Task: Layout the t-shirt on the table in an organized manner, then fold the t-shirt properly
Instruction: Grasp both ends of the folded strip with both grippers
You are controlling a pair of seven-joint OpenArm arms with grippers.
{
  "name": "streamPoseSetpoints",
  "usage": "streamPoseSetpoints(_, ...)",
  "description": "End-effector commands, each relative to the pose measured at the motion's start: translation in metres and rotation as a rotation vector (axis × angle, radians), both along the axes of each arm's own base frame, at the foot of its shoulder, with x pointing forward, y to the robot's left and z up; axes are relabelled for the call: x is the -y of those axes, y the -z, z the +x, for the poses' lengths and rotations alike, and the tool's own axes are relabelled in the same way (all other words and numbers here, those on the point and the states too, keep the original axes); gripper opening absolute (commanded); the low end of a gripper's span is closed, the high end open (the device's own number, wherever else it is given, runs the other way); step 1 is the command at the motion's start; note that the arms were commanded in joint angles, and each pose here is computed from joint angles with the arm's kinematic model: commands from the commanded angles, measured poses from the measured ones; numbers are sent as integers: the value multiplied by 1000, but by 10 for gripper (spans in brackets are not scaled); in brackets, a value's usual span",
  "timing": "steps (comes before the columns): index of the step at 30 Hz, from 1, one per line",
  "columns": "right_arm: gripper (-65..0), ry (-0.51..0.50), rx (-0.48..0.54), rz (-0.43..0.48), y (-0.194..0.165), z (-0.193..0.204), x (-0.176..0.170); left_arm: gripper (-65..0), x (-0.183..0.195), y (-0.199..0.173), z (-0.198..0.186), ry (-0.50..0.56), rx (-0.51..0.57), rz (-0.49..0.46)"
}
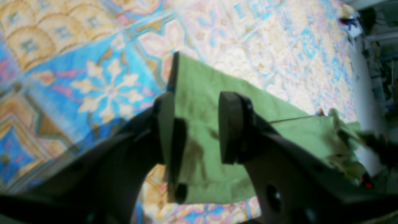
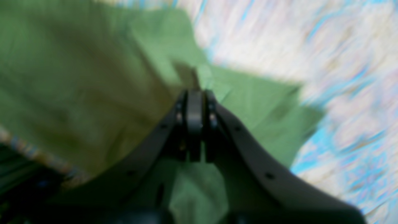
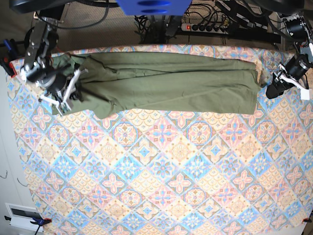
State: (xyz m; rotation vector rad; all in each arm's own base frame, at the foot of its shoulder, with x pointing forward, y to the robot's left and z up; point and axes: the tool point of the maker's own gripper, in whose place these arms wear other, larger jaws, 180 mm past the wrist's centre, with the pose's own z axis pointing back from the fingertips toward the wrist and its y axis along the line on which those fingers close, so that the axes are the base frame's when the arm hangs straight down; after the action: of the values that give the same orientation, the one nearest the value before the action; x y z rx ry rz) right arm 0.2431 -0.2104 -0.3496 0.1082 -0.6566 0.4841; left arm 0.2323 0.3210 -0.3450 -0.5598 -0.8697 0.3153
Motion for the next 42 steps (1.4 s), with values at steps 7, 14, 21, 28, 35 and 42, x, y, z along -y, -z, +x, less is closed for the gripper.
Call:
streamPoseSetpoints(7,-648,54,-52,49,-1,-30,16,-413,-5,-22,13,3,79,12)
streamPoseSetpoints(14,-643,56,-76,41,5,-34,18,-408,-12,-21,24,10,61,97)
streamPoseSetpoints(21,-453,105,-123,-149,14,-42,51,-348,-21,-17,35,23,24,205)
streamPoseSetpoints(28,-418,160,-114,-178,9,-44,70,-244,-9,24,36,121,-125,242)
streamPoseSetpoints(35,-418,162,-90,-174,4,-36,70,-241,10,60,18,189,-235,179)
streamPoseSetpoints(42,-418,160,-70,-170,0,-28,68,-240,20,71,2,246,-321,166)
